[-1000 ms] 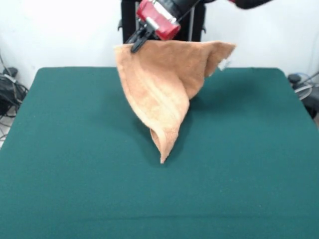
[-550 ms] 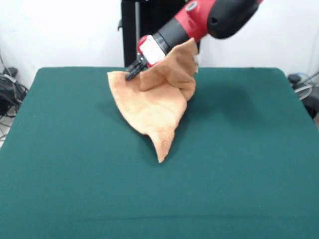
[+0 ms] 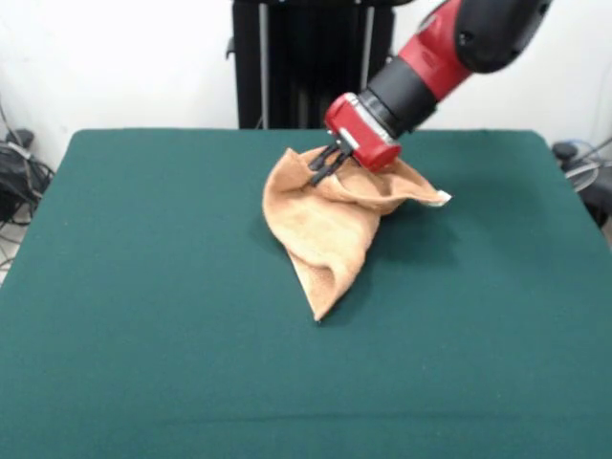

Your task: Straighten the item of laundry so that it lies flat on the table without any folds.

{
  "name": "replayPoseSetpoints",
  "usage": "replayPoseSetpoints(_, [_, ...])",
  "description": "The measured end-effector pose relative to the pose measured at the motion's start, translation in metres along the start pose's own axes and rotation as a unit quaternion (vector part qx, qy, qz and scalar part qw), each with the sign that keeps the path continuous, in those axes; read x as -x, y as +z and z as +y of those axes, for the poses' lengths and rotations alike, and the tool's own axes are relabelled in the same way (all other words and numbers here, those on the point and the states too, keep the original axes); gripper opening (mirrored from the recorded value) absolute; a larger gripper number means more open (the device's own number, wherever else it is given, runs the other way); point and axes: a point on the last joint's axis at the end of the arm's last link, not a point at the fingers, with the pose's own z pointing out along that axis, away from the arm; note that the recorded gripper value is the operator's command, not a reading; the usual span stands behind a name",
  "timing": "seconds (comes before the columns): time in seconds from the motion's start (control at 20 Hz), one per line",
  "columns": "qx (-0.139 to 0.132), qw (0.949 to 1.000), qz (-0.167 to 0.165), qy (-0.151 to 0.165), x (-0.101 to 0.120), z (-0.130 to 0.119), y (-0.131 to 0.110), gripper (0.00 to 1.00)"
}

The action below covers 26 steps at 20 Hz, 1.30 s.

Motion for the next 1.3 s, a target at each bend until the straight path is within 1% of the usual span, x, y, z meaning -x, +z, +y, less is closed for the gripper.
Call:
replayPoseSetpoints(0.15, [0.005,0.9999,0.001,0.011,0.004,0.006,-0.004,0.0])
replayPoseSetpoints(0.2, [0.01,0.9998,0.002,0.019,0.006,0.012,-0.008,0.0])
replayPoseSetpoints(0.4, [0.017,0.9994,0.005,0.031,0.01,0.019,-0.014,0.0])
replayPoseSetpoints(0.75, [0.025,0.9989,0.013,0.037,0.006,0.027,-0.021,0.0])
replayPoseSetpoints(1.3, [0.037,0.9979,0.015,0.051,0.016,0.035,-0.031,0.0])
